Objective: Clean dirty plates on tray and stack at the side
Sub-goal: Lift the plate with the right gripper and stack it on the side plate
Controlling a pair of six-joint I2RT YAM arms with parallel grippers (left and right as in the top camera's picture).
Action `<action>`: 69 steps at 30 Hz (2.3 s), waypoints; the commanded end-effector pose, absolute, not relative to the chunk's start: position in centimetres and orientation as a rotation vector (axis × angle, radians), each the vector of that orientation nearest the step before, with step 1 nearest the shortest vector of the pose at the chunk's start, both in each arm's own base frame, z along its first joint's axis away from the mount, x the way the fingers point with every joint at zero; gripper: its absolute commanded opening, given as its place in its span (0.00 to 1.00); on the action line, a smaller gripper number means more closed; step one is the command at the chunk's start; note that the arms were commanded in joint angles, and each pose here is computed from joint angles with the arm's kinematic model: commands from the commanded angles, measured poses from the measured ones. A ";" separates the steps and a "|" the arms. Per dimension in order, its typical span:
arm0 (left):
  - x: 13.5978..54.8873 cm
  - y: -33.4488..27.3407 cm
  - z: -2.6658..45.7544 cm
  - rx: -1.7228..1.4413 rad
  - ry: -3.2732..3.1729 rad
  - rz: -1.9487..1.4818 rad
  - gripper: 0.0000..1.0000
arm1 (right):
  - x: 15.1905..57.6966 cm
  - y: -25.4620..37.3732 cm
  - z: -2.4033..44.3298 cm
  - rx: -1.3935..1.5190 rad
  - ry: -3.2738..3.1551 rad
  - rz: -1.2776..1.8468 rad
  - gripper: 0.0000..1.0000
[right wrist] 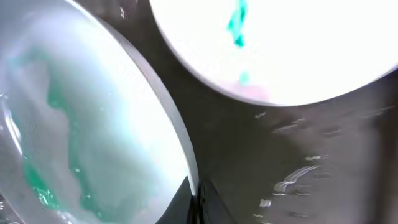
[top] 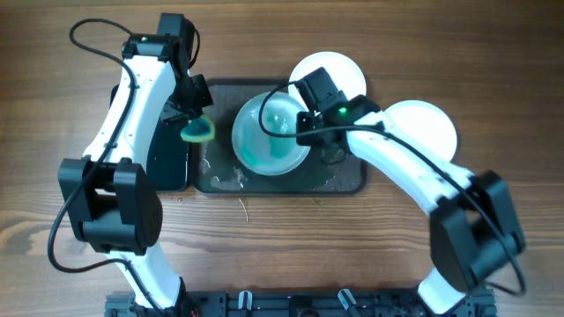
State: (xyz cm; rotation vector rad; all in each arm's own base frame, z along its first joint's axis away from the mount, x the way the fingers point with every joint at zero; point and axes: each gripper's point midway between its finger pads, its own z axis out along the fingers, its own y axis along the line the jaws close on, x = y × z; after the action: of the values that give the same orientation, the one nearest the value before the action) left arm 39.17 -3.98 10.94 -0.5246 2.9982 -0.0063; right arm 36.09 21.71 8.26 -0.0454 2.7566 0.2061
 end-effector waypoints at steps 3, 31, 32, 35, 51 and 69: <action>40.1 -5.1 12.3 -0.478 2.953 -0.106 0.04 | 36.8 19.7 16.7 -0.215 2.383 -0.278 0.04; 41.3 -5.6 12.5 -0.466 2.909 -0.155 0.04 | 32.9 23.3 30.1 -0.224 1.680 -0.884 0.04; 41.3 -5.6 12.5 -0.466 2.911 -0.154 0.04 | 32.9 23.6 28.9 -0.264 1.712 -0.837 0.04; 41.2 -5.6 12.5 -0.466 2.912 -0.154 0.04 | 32.9 24.2 23.9 -0.331 1.913 -0.621 0.04; 41.1 -6.3 12.5 -0.444 2.916 -0.156 0.04 | 35.0 2.7 17.8 0.540 2.662 0.339 0.04; 41.2 -6.4 12.6 -0.440 2.912 -0.158 0.04 | 32.3 -9.8 4.8 0.901 2.657 0.025 0.04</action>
State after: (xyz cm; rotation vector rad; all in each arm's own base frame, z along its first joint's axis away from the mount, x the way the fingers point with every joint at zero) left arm 40.86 -5.88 11.20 -0.4779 2.9441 -0.1216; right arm 32.15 -11.39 6.85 0.9773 2.5868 -0.0334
